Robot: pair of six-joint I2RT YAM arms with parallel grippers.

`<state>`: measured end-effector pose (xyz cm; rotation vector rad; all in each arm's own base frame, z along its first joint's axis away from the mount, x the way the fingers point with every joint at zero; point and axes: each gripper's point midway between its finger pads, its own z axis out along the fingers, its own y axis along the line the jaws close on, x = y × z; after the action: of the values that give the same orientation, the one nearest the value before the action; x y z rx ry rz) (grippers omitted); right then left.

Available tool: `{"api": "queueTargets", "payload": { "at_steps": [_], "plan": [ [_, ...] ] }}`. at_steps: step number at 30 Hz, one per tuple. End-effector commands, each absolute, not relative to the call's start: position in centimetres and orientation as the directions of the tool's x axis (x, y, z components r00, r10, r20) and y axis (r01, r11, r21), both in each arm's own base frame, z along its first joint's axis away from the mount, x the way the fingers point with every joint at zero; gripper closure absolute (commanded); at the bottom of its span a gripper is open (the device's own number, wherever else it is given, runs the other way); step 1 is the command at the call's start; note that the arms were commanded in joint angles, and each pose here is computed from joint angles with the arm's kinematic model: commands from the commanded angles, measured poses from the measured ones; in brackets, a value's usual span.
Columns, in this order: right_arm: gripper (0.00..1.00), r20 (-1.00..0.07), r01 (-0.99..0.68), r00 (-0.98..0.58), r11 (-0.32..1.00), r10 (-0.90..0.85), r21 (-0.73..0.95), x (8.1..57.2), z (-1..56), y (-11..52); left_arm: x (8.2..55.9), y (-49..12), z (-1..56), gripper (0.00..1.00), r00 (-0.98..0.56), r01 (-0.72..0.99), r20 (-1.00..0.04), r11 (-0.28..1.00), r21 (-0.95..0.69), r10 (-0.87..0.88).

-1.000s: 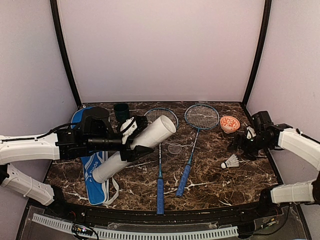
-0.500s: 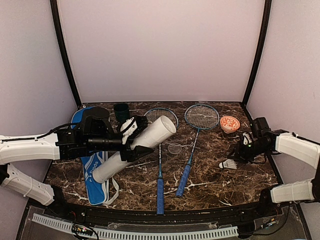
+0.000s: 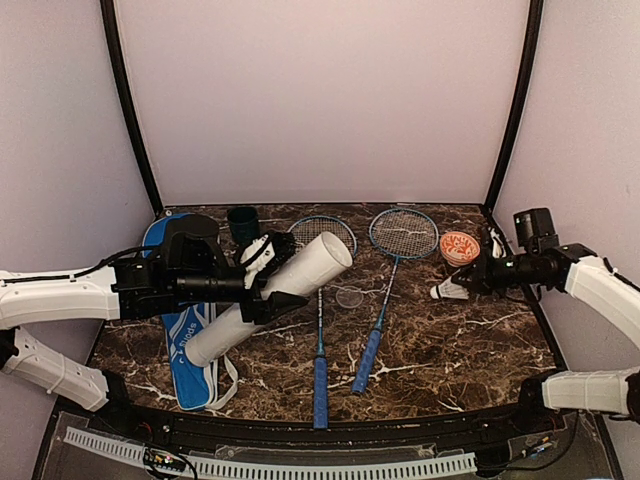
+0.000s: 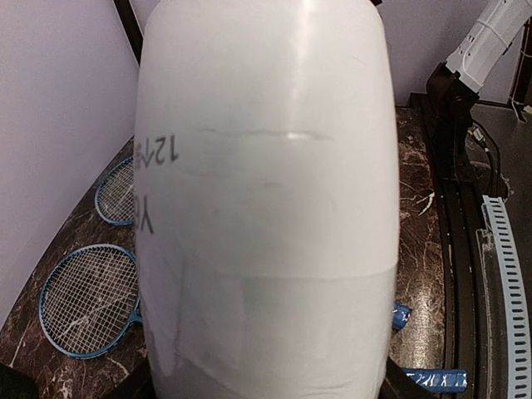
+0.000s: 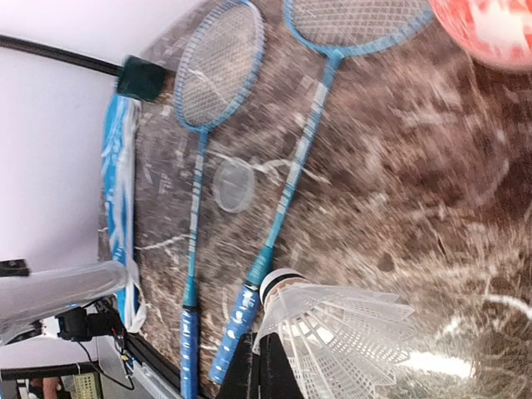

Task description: Pack up the badminton gear

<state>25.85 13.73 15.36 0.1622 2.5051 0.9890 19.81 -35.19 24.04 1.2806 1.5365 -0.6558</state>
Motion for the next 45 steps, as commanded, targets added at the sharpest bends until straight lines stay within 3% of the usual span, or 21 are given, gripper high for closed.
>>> {"api": "queueTargets", "payload": {
  "at_steps": [1, 7, 12, 20, 32, 33, 39, 45],
  "plan": [
    [1.0, -0.627, -0.419, -0.763, 0.62, 0.156, 0.663, 26.1, 27.0, 17.0, 19.7, -35.5, 24.3, 0.6, 0.053, 0.941, -0.921, 0.289, 0.175, 0.386],
    [1.0, -0.795, -0.687, -0.606, 0.498, 0.008, 0.529, 23.0, 36.1, 21.1, 20.0, -35.7, 24.2, 0.6, 0.045, 0.939, -0.919, 0.296, 0.172, 0.392],
    [1.0, -0.84, -0.789, -0.537, 0.399, -0.077, 0.468, 20.3, 39.0, 24.3, 20.1, -35.9, 24.1, 0.6, 0.037, 0.941, -0.917, 0.295, 0.166, 0.398],
    [1.0, -0.843, -0.851, -0.494, 0.321, -0.215, 0.417, 17.5, 38.9, 29.4, 20.1, -36.3, 24.2, 0.6, 0.033, 0.946, -0.92, 0.284, 0.155, 0.392],
    [1.0, -0.822, -0.877, -0.462, 0.31, -0.332, 0.367, 17.2, 35.7, 35.0, 19.8, -36.7, 24.8, 0.6, 0.039, 0.953, -0.926, 0.264, 0.147, 0.375],
    [0.97, -0.822, -0.879, -0.461, 0.295, -0.335, 0.373, 17.0, 35.7, 35.3, 19.7, -36.8, 24.9, 0.6, 0.04, 0.954, -0.928, 0.262, 0.146, 0.371],
    [0.45, -0.821, -0.884, -0.468, 0.176, -0.328, 0.433, 15.0, 36.5, 36.4, 19.7, -36.6, 25.0, 0.6, 0.045, 0.952, -0.93, 0.266, 0.151, 0.365],
    [0.23, -0.78, -0.874, -0.486, 0.205, -0.394, 0.441, 14.8, 34.2, 36.2, 19.7, -36.5, 25.1, 0.6, 0.046, 0.952, -0.93, 0.266, 0.152, 0.365]
  ]
}}
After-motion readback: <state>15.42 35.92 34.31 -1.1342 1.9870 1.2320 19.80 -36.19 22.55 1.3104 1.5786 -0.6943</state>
